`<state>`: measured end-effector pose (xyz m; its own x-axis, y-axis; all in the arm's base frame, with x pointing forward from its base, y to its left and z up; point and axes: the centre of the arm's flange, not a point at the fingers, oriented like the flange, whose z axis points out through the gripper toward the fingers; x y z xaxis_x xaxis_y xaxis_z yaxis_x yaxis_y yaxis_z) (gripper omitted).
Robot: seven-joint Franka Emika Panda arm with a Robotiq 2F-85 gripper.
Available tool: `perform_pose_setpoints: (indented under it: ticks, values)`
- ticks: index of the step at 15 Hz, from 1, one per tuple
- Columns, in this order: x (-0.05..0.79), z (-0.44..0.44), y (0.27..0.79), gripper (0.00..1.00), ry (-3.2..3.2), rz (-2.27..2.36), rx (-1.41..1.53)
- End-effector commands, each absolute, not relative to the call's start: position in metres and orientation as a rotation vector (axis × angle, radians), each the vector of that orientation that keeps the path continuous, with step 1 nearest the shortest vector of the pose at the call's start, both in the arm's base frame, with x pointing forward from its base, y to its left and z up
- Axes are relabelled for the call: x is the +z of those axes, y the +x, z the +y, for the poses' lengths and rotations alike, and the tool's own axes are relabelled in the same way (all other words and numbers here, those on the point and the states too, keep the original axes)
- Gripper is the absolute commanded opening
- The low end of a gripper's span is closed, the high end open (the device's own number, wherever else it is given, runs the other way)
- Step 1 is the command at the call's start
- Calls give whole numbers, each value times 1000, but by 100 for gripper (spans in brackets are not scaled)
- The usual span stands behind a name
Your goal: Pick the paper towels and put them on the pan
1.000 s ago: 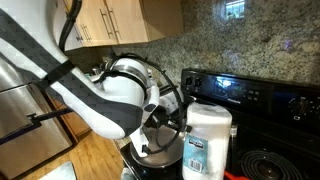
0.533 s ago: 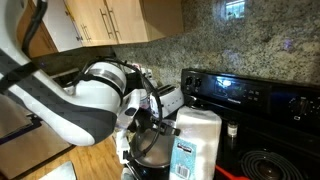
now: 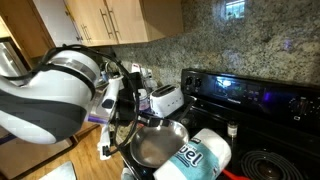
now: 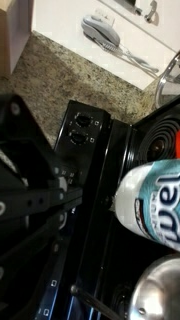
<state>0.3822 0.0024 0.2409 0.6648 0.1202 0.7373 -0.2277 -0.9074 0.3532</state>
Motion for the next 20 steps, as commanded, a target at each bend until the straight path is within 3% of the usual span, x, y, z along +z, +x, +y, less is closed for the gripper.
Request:
perform_pose_setpoints:
  ticks: [1, 8, 9, 11, 18, 20]
  values:
    - [269, 9, 360, 1, 2379, -126, 1237]
    - [265, 5, 368, 4, 2418, -106, 1215]
    - [265, 5, 368, 29, 2418, -106, 1214]
    - [253, 0, 385, 36, 2444, -105, 1161]
    - [193, -16, 443, 88, 2528, -72, 941]
    - [174, -19, 459, 99, 2542, -52, 876]
